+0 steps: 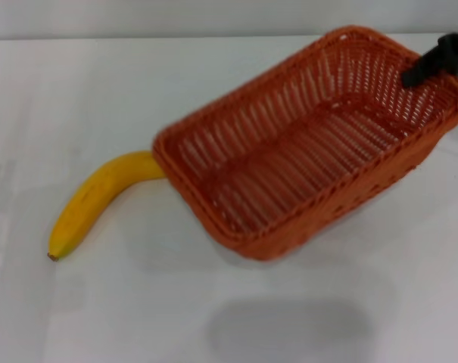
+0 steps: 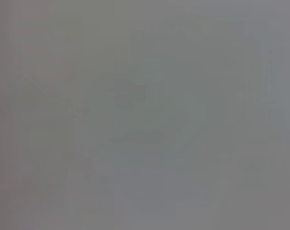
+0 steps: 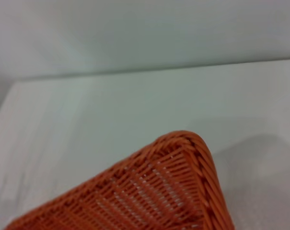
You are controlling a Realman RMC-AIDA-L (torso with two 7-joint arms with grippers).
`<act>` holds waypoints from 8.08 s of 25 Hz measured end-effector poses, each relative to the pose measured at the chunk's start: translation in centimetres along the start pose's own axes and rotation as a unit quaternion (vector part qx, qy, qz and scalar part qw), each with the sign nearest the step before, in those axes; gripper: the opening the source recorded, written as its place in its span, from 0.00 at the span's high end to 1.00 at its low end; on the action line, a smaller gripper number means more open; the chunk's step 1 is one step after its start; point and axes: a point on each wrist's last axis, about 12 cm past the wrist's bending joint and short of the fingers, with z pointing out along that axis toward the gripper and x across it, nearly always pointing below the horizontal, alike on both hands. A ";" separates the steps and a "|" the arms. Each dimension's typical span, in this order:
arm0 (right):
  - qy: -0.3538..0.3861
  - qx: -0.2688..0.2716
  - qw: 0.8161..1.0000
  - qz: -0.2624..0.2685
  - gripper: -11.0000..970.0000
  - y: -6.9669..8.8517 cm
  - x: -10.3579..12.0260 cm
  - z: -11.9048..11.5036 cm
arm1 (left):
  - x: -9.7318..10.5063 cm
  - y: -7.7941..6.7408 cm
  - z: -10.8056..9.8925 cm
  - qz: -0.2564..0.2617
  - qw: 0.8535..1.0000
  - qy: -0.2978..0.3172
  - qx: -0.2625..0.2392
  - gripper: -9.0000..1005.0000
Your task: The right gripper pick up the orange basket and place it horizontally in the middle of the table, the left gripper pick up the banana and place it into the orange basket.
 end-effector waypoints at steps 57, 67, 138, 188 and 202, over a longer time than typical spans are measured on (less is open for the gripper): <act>-0.293 -0.077 0.947 0.110 0.32 -4.9 15.4 4.6 | -1.1 0.1 2.6 0.023 0.999 -0.030 0.003 0.11; -0.493 0.049 0.868 -0.046 0.32 -9.5 17.7 3.3 | 0.3 1.1 2.2 -0.131 0.990 0.040 -0.021 0.11; -0.555 0.349 0.744 -0.130 0.33 -13.4 20.5 3.0 | -5.5 -7.4 16.1 0.208 0.613 0.721 0.248 0.24; -0.559 0.357 0.743 -0.095 0.32 -13.9 22.2 2.8 | -6.8 -26.7 19.4 0.283 0.574 0.520 0.566 0.48; -0.559 0.356 0.743 -0.097 0.32 -13.9 22.1 2.7 | -9.1 -21.1 21.1 0.055 0.795 0.295 0.528 0.18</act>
